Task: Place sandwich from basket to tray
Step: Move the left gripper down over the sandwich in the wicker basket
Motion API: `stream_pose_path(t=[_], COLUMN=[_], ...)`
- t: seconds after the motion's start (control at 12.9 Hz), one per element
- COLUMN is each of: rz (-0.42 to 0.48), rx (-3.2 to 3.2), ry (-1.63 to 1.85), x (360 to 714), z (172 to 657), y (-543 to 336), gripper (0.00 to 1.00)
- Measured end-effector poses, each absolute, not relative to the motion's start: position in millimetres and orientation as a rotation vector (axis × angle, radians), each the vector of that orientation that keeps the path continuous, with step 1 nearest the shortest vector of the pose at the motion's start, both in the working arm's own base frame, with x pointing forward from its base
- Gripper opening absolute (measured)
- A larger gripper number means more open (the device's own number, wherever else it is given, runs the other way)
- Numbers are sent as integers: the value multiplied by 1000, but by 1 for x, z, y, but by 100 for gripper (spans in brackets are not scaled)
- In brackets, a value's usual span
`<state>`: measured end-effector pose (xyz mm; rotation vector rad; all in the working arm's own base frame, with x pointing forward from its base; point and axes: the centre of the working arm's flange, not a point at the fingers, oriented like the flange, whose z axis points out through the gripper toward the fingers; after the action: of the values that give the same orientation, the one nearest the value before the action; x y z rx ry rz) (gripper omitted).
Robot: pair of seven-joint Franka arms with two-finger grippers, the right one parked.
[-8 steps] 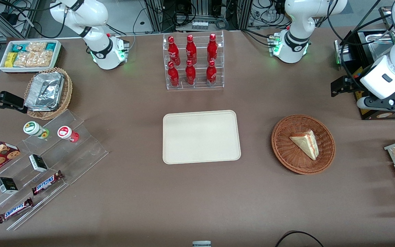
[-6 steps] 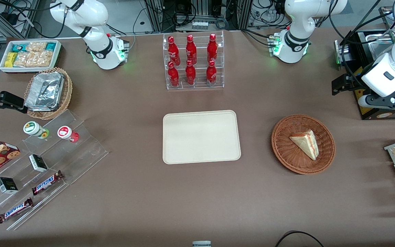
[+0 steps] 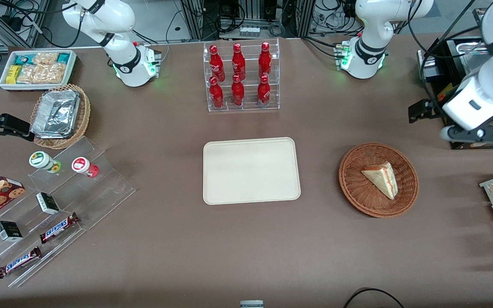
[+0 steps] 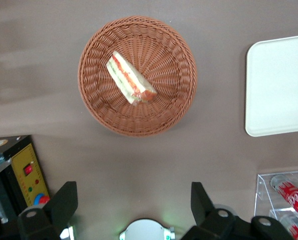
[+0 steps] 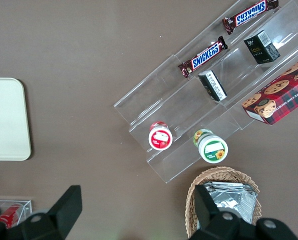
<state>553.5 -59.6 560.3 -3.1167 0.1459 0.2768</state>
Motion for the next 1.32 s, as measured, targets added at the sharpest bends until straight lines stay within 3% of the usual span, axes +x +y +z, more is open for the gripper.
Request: stream_pose_path(t=[0.62,0.93,1.32], rz=[239,207,206], rx=[-3128,-3104,-3009], ry=[-19,-327,-754], x=[587,587,586], z=[401,360,354], y=[-62,-62,-62], gripper=[100,100,100])
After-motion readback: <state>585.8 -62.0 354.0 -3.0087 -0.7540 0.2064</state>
